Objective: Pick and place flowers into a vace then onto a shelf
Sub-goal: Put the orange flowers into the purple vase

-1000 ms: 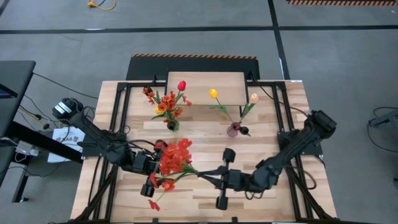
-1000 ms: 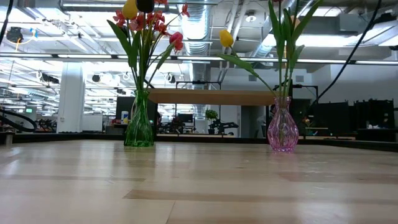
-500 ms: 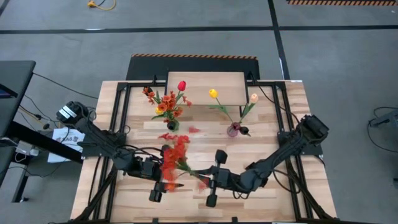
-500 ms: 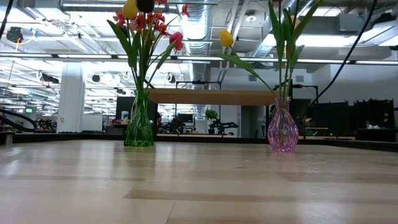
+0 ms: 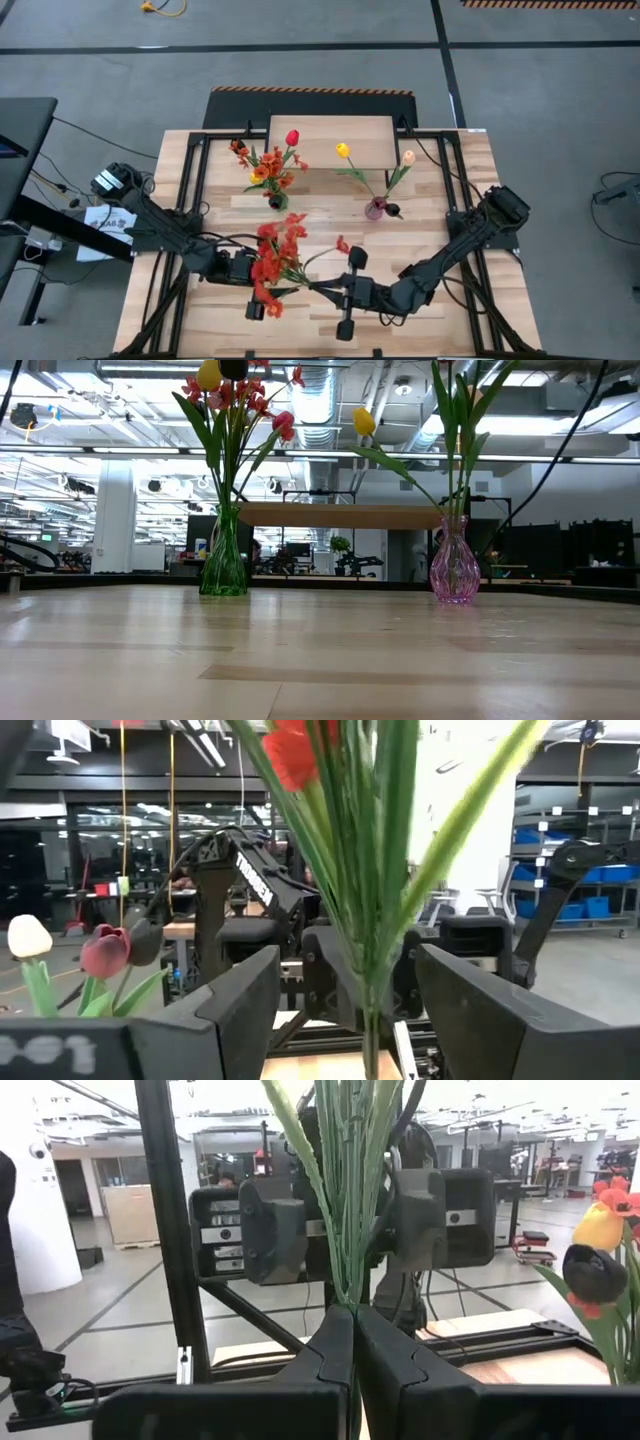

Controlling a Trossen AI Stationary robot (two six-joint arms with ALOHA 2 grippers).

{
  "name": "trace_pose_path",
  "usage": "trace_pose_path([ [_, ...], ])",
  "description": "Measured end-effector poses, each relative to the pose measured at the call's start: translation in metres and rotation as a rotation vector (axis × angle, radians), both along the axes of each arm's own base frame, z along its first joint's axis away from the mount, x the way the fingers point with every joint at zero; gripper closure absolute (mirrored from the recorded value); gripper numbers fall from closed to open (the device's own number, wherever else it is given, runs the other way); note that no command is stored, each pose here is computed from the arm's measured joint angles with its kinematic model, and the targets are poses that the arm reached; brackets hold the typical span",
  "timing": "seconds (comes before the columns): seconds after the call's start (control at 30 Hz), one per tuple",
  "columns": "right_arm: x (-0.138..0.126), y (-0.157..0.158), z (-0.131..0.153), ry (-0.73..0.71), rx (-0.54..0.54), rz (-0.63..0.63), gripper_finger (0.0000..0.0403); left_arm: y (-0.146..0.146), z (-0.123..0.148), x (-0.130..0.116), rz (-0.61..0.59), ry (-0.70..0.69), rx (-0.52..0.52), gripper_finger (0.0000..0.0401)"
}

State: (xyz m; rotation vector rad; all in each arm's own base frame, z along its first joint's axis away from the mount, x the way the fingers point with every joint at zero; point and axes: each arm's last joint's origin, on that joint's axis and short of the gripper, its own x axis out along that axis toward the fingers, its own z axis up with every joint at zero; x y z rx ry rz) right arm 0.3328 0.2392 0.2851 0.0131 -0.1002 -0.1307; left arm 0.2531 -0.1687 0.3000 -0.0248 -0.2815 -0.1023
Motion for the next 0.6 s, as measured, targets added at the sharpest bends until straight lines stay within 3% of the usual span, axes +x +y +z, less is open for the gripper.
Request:
trace_pose_path([
  [0.6, 0.009, -0.011, -0.007, 0.050, 0.026, -0.014, 0.0403, 0.002, 0.001, 0.001, 0.015, -0.007, -0.010, 0.0181],
])
